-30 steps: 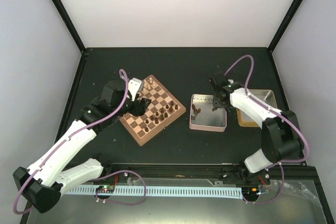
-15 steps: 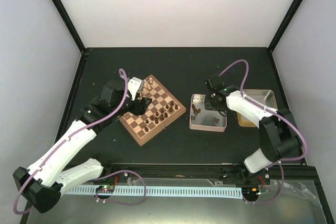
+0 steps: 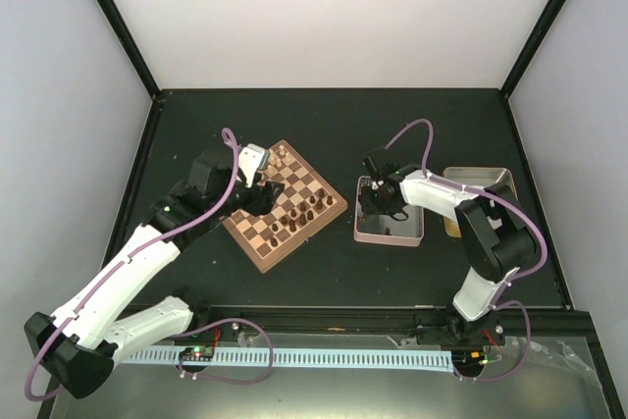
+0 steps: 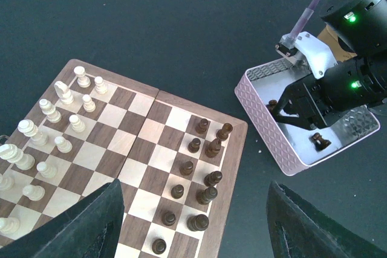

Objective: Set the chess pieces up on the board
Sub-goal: Pick up the chess piece from the storage box.

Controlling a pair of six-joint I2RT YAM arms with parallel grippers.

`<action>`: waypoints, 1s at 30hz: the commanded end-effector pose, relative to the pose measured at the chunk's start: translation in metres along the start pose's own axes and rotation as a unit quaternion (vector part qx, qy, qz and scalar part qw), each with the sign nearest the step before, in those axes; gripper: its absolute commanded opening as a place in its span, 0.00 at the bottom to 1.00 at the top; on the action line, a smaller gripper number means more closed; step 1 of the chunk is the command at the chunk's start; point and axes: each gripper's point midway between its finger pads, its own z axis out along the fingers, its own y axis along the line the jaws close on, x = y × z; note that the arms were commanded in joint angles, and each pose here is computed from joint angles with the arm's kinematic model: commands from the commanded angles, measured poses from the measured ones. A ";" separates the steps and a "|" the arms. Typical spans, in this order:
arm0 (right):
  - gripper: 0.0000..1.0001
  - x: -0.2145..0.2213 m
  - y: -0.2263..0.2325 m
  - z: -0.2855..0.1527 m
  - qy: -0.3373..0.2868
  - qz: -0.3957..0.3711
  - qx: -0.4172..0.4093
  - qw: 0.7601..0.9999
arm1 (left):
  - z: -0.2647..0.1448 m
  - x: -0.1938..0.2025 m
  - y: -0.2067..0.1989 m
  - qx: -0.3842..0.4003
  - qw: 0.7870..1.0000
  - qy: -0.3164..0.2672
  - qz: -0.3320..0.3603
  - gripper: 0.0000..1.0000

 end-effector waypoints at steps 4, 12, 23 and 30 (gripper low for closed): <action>0.34 -0.003 0.001 0.009 -0.007 0.017 0.019 1.000 | 0.001 -0.006 -0.001 0.005 1.000 -0.009 0.000 0.66; 0.32 -0.006 -0.017 0.017 -0.014 0.013 0.076 0.997 | 0.001 -0.006 -0.001 0.007 1.000 -0.008 -0.001 0.66; 0.38 -0.022 -0.006 0.025 -0.029 -0.015 0.060 0.998 | 0.001 -0.006 -0.002 0.008 1.000 -0.008 -0.002 0.66; 0.11 -0.026 -0.015 0.017 -0.050 -0.016 0.085 0.995 | 0.002 -0.004 -0.001 0.006 1.000 -0.005 -0.003 0.66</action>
